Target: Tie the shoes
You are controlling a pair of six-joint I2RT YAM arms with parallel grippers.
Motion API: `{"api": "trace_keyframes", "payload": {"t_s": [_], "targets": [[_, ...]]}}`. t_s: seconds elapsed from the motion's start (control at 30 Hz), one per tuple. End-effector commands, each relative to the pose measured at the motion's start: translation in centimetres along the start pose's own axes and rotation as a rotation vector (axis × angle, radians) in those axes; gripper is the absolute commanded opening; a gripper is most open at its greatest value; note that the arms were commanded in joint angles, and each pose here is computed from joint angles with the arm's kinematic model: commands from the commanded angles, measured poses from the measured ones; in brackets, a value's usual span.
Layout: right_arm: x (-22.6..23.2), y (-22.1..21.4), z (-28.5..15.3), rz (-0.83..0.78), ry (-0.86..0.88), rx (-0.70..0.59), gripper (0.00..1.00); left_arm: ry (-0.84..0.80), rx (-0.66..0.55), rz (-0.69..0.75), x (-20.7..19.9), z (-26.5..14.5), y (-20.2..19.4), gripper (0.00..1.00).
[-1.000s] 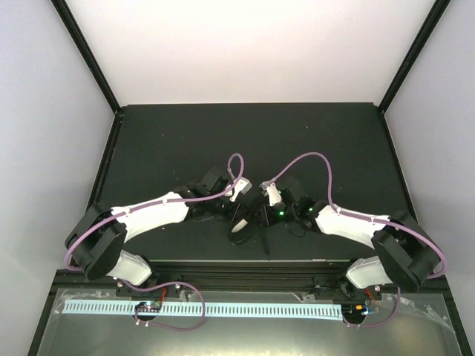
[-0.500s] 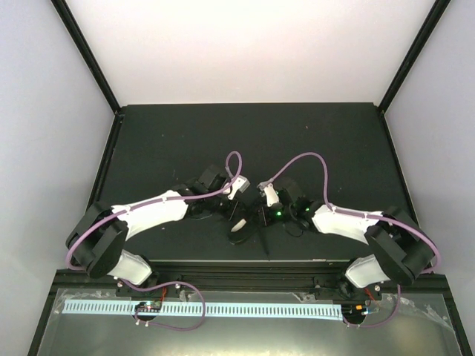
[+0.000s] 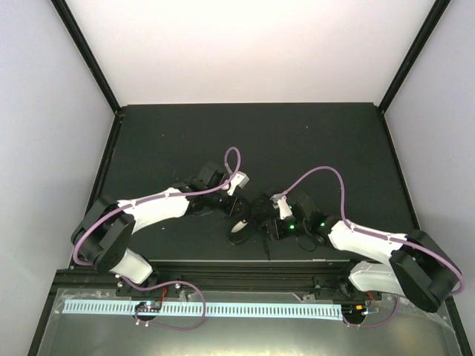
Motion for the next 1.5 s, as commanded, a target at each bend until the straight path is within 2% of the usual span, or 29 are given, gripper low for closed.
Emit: {"api": "trace_keyframes", "payload": {"t_s": [0.0,0.1,0.17,0.23,0.37,0.53,0.73,0.83,1.1,1.17,1.2,1.3,1.4,1.47], "targets": [[-0.8,-0.6,-0.8,0.017,-0.038,-0.038,0.60,-0.029,-0.029,0.032,-0.1,0.2,0.6,0.27],[-1.4,-1.1,-0.8,0.032,-0.050,-0.044,0.66,0.016,-0.039,0.043,0.2,-0.5,0.5,0.50],[-1.6,-1.3,-0.8,0.041,-0.043,-0.049,0.66,0.062,-0.055,0.055,0.4,-1.4,0.7,0.59],[-1.5,-1.6,-0.8,0.041,-0.022,-0.053,0.66,0.083,-0.075,0.082,0.2,-2.3,0.8,0.65],[-2.0,-1.9,-0.4,0.034,-0.033,-0.049,0.63,0.025,-0.074,0.111,-1.1,-3.2,0.2,0.67],[-2.0,-2.1,0.5,0.015,-0.032,-0.027,0.57,-0.050,-0.016,0.034,-1.7,-2.7,-2.4,0.68],[-1.3,-2.0,1.6,-0.003,-0.017,-0.004,0.47,-0.107,0.007,-0.022,-2.4,-2.4,-3.5,0.70],[-1.2,-2.1,2.1,-0.001,-0.018,0.008,0.40,-0.110,0.011,-0.041,-2.4,-2.2,-4.0,0.73],[-1.8,-2.4,2.4,0.021,-0.044,0.019,0.19,-0.168,0.026,-0.049,-3.0,-0.9,-4.3,0.74],[-2.0,-2.5,2.3,0.029,-0.055,0.018,0.13,-0.169,0.017,-0.042,-3.1,-1.0,-4.0,0.71],[-2.0,-2.5,2.3,0.033,-0.062,0.017,0.09,-0.162,0.014,-0.039,-3.0,-1.0,-3.9,0.65],[-2.3,-2.4,1.8,0.042,-0.096,0.013,0.02,-0.116,0.005,-0.039,-2.5,-1.1,-3.9,0.36],[-2.9,-2.2,0.9,0.037,-0.161,0.002,0.02,-0.097,0.008,-0.044,-2.2,-1.1,-4.1,0.15],[-3.9,-2.4,-0.1,0.042,-0.252,0.002,0.02,-0.090,0.014,-0.048,-2.0,-1.0,-4.4,0.05]]}}
Point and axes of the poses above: each gripper's point midway between its finger pads, its own z axis out along the fingers, its own x axis along the line the jaws close on, y = z × x, the point moved 3 cm from there along -z, back along the fingers, and after that the axes turned 7 degrees about z, right-handed, at the moved point
